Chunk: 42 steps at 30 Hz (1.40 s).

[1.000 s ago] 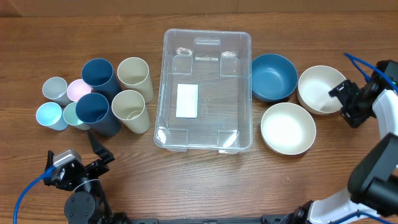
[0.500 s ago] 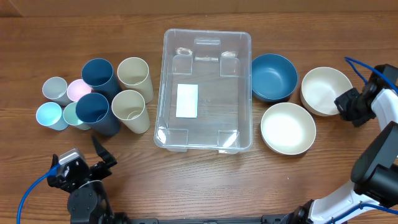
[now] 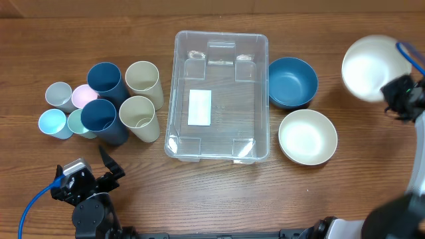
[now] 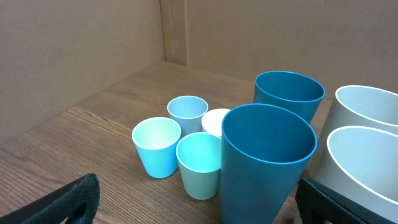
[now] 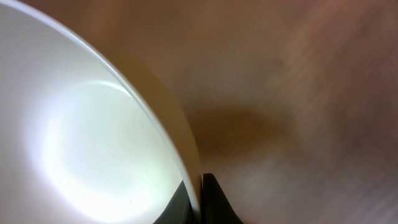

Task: Pack container

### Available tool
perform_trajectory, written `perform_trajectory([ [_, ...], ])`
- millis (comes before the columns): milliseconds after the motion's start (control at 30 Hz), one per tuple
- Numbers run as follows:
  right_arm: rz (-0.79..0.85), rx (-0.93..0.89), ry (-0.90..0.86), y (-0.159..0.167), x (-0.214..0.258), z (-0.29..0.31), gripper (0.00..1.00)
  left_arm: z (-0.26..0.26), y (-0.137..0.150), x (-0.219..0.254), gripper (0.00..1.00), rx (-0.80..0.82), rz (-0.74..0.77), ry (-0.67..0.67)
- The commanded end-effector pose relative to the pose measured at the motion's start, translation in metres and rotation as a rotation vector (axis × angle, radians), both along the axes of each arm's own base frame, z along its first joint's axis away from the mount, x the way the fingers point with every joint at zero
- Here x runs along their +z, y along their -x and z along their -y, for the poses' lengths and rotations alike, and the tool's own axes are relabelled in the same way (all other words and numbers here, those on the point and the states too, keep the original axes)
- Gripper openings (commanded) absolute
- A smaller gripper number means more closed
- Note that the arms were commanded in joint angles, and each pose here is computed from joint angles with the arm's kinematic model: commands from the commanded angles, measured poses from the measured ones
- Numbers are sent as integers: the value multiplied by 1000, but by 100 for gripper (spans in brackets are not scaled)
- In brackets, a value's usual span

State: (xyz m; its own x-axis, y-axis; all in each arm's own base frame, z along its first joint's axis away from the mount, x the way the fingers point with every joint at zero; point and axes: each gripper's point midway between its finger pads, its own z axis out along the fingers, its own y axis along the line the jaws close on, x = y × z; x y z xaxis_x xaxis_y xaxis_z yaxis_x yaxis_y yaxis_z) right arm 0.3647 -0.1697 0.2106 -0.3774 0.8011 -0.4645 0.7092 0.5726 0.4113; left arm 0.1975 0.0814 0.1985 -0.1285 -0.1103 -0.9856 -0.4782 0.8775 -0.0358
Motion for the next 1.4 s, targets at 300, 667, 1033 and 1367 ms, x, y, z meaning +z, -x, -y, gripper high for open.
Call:
perform_trajectory([
  [300, 349, 947, 171, -7, 107, -303, 4, -3, 5, -4, 100, 19, -37, -16],
  [667, 145, 965, 251, -98, -39, -357, 4, -2, 12, -29, 100, 11, -153, -12],
  [1033, 136, 917, 224, -122, -77, -364, 32, -2, 12, -29, 100, 11, -152, -11],
  [1367, 283, 906, 225, -102, 62, -355, 63, -2, 12, -29, 100, 11, -152, -11],
])
